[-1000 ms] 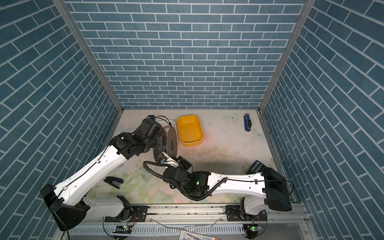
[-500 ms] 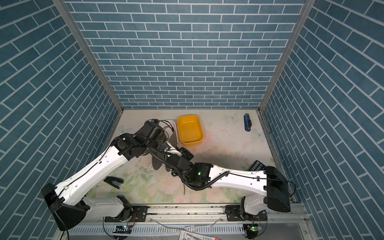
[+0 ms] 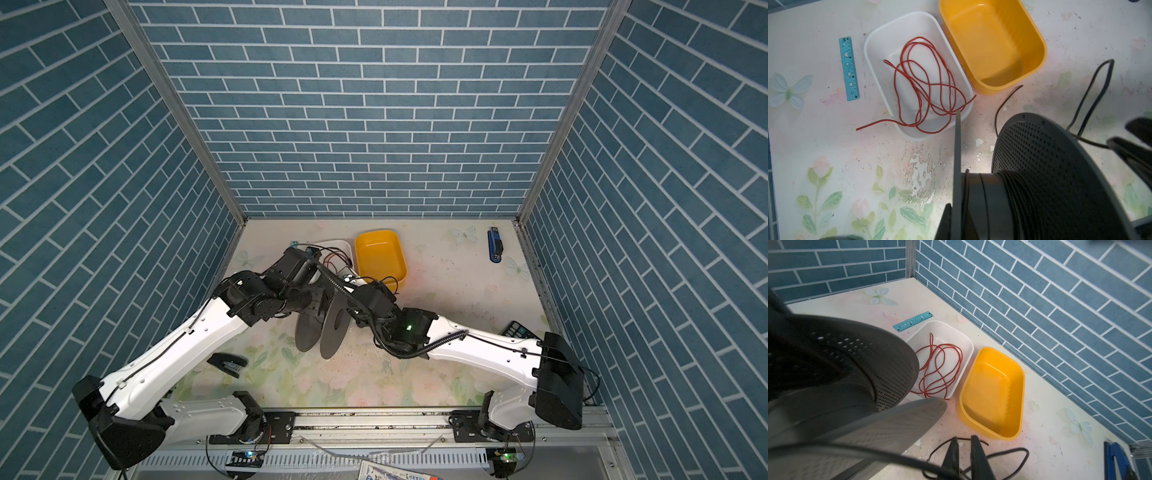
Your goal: Wrap the cables
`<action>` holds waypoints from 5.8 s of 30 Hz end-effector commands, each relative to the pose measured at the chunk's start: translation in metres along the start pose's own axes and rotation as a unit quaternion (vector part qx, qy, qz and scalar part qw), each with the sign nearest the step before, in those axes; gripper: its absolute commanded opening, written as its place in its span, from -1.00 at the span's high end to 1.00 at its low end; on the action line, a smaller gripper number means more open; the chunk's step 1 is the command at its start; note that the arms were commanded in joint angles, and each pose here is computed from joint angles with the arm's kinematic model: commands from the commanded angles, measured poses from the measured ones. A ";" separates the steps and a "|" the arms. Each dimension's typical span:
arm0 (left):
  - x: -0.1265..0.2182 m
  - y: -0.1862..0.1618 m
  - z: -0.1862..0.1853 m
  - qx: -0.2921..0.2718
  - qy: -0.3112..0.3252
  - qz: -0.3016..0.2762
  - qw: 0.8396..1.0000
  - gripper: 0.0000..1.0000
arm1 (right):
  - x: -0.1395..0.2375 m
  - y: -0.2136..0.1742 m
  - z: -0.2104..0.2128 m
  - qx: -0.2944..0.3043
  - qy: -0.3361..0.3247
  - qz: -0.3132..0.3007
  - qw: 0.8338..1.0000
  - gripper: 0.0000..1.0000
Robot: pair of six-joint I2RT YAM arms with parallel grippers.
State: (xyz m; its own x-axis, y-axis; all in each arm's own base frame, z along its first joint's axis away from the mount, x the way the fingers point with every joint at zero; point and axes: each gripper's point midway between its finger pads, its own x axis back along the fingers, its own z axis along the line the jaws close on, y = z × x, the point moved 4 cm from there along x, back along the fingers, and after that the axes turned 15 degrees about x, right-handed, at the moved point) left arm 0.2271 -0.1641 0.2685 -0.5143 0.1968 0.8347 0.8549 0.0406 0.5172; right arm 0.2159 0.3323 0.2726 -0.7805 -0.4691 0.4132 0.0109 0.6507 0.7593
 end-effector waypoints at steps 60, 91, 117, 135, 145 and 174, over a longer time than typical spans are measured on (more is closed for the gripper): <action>0.189 0.079 -0.045 0.088 -0.304 -0.202 0.927 1.00 | 0.082 -0.134 -0.051 -0.258 0.021 -0.085 0.962 -0.25; 0.150 0.074 -0.055 0.097 -0.299 -0.166 0.935 1.00 | 0.024 -0.054 -0.060 -0.163 0.041 0.006 0.986 -0.44; 0.180 0.075 -0.019 0.118 -0.273 -0.217 0.930 1.00 | 0.023 -0.229 -0.137 -0.451 -0.120 0.177 0.867 -0.47; 0.186 0.072 -0.032 0.104 -0.329 -0.189 0.919 1.00 | 0.079 -0.260 -0.155 -0.487 -0.131 0.139 0.852 -0.47; 0.187 0.078 -0.044 0.102 -0.355 -0.178 0.912 1.00 | 0.072 -0.208 -0.117 -0.402 -0.005 0.009 0.916 -0.53; 0.167 0.077 -0.056 0.106 -0.373 -0.143 0.911 1.00 | 0.009 -0.125 0.020 -0.159 0.215 -0.149 0.952 -0.53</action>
State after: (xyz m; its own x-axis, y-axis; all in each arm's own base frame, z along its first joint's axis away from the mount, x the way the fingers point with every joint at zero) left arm 0.2032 -0.1805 0.4397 -0.5838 0.7286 0.3582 0.7593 0.3337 0.5587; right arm 0.1921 0.2489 0.1681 -0.4532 -0.8379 0.3044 0.1505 0.2646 0.9525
